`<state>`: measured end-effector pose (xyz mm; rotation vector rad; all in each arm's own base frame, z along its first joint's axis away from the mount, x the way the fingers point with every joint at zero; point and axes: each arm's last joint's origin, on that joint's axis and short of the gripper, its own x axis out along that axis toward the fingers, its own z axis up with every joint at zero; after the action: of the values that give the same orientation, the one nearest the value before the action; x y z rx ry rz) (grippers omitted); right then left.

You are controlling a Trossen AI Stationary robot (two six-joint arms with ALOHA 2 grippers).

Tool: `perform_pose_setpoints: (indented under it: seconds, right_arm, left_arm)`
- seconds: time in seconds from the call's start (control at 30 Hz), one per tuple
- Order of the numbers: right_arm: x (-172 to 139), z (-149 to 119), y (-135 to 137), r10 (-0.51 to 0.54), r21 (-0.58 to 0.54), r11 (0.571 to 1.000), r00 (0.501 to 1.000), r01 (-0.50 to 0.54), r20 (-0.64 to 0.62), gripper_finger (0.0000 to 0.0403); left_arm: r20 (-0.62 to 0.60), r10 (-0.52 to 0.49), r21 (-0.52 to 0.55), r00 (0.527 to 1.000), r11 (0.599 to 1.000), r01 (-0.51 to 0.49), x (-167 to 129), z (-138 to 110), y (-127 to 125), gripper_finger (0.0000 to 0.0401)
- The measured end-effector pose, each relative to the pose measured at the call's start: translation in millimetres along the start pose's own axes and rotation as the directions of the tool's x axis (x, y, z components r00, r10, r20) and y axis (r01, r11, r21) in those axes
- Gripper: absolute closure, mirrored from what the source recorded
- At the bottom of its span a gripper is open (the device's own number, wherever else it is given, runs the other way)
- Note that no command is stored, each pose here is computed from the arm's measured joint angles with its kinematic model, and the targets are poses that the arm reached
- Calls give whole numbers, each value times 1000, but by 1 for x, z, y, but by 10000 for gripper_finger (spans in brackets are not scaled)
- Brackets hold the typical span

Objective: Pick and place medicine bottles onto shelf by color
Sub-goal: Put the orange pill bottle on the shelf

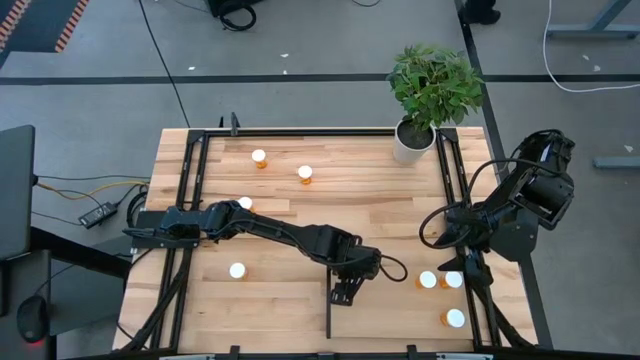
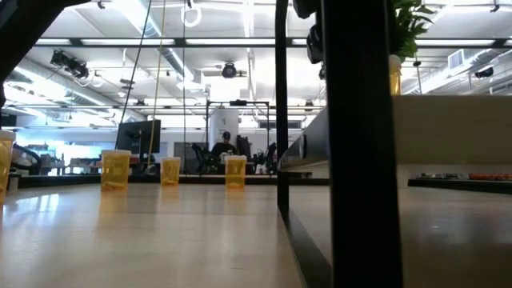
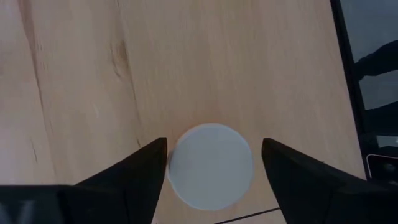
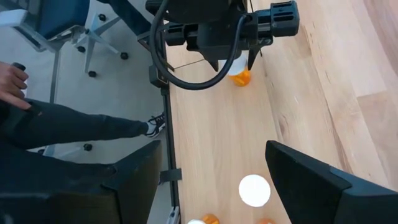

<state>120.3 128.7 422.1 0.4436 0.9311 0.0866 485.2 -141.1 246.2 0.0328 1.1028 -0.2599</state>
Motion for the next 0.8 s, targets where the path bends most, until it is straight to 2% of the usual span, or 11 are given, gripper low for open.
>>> perform_pose_setpoints:
  seconds: [0.43,0.6,0.8]
  right_arm:
    - [0,0,0,1,-3,1000,1000,-1,-1,111]
    - [0,0,0,0,-3,1000,1000,0,-1,111]
    - [0,0,0,0,-4,1000,1000,0,-1,111]
  left_arm:
    - [45,22,-16,999,1000,-22,-4,5,7,117]
    - [69,26,-18,997,1000,-24,-10,7,8,101]
    - [145,59,-24,988,998,-56,-28,14,14,85]
